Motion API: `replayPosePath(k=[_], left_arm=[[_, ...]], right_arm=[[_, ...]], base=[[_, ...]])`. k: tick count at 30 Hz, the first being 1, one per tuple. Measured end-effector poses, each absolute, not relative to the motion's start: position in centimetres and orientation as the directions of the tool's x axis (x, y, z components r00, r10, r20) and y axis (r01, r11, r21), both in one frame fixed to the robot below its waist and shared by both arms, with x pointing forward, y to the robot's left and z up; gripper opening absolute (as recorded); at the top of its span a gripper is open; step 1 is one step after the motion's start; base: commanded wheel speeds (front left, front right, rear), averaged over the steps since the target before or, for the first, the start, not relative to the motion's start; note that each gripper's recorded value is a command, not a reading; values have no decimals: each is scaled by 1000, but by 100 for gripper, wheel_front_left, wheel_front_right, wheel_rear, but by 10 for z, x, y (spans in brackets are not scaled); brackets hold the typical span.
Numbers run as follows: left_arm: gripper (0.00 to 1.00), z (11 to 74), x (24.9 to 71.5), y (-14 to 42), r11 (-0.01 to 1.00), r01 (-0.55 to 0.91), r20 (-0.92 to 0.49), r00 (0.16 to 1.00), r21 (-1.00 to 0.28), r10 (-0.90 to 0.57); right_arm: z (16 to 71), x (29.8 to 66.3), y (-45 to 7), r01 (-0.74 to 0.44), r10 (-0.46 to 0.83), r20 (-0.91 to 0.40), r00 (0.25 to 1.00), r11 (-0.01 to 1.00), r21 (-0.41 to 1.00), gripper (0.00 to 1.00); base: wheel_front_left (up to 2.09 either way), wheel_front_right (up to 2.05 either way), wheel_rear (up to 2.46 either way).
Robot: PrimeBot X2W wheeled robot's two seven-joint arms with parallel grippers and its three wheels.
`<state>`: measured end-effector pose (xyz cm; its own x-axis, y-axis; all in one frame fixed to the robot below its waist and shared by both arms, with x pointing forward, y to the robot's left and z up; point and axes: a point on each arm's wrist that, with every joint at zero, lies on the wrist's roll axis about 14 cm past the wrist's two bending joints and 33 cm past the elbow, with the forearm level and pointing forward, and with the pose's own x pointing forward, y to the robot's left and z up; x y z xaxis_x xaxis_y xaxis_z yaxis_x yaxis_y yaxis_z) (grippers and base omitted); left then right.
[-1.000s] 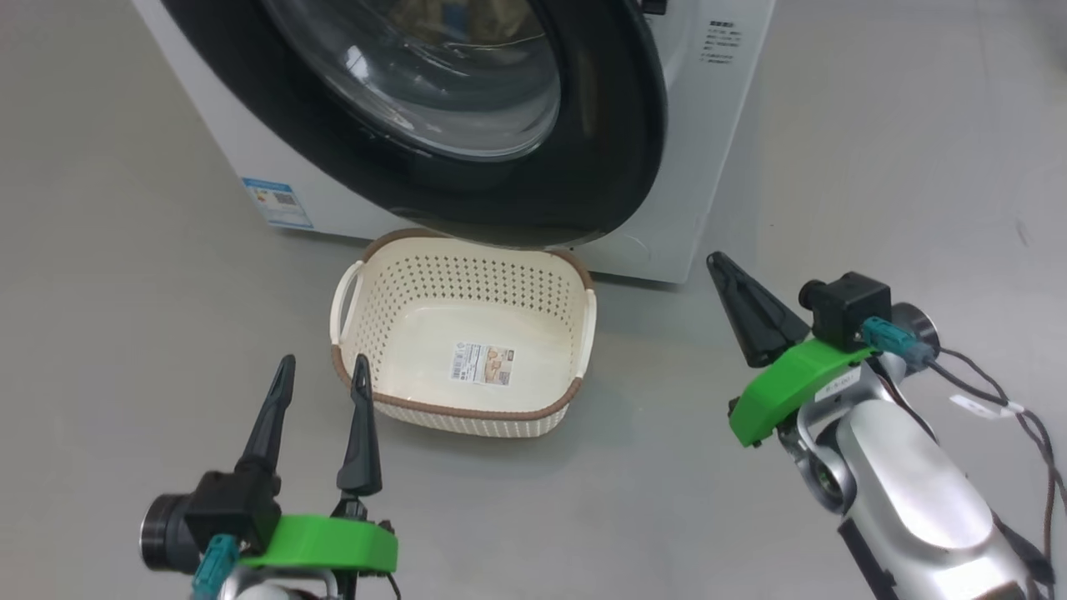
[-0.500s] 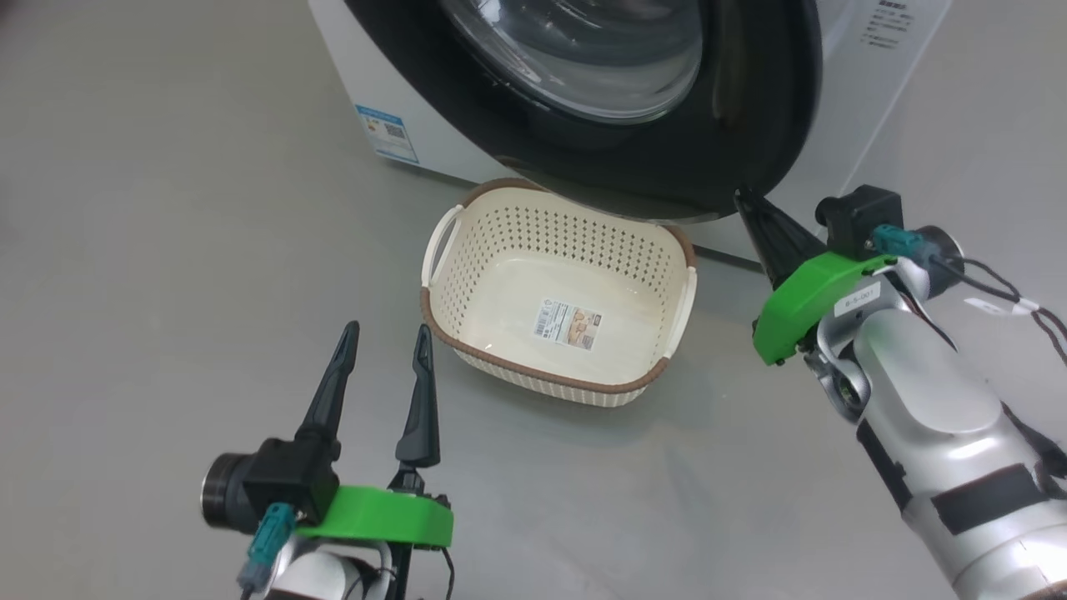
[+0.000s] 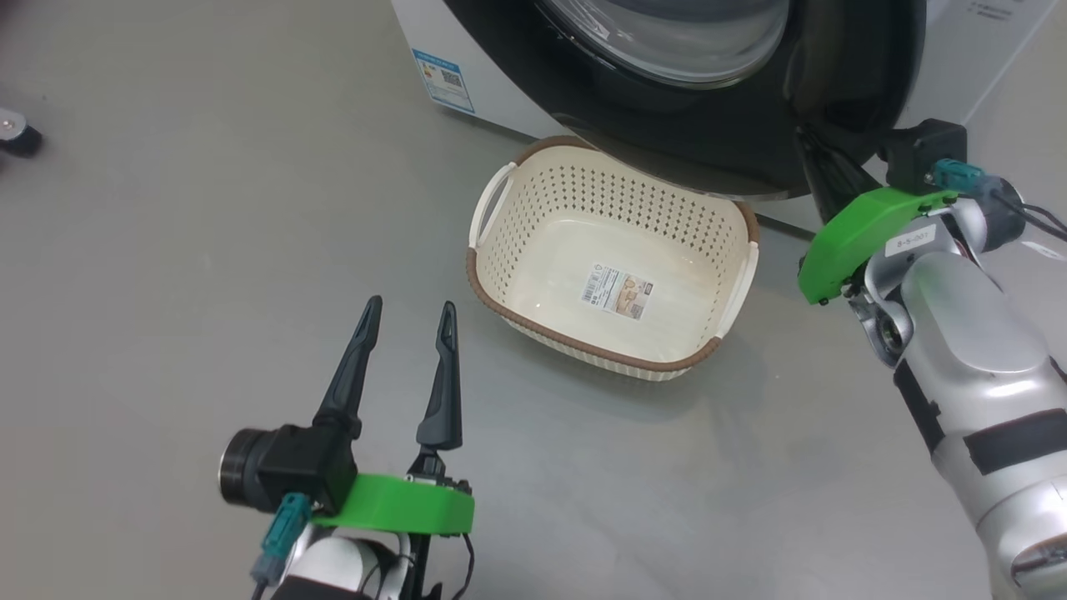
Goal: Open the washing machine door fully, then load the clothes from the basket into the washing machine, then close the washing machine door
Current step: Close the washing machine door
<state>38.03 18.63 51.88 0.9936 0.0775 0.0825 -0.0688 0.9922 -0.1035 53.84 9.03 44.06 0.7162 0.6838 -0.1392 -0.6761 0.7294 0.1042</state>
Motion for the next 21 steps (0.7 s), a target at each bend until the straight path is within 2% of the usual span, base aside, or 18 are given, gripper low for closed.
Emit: replayPosePath(k=[12, 21], left_arm=[[100, 517, 383, 190, 992, -78, 78, 993, -96, 86], [100, 516, 391, 188, 993, -80, 77, 993, -92, 87]], right_arm=[[428, 558, 74, -631, 641, -162, 751, 768, 110, 0], [432, 588, 54, -587, 593, -141, 793, 805, 87, 0]], base=[[0, 0, 0], [0, 0, 0]])
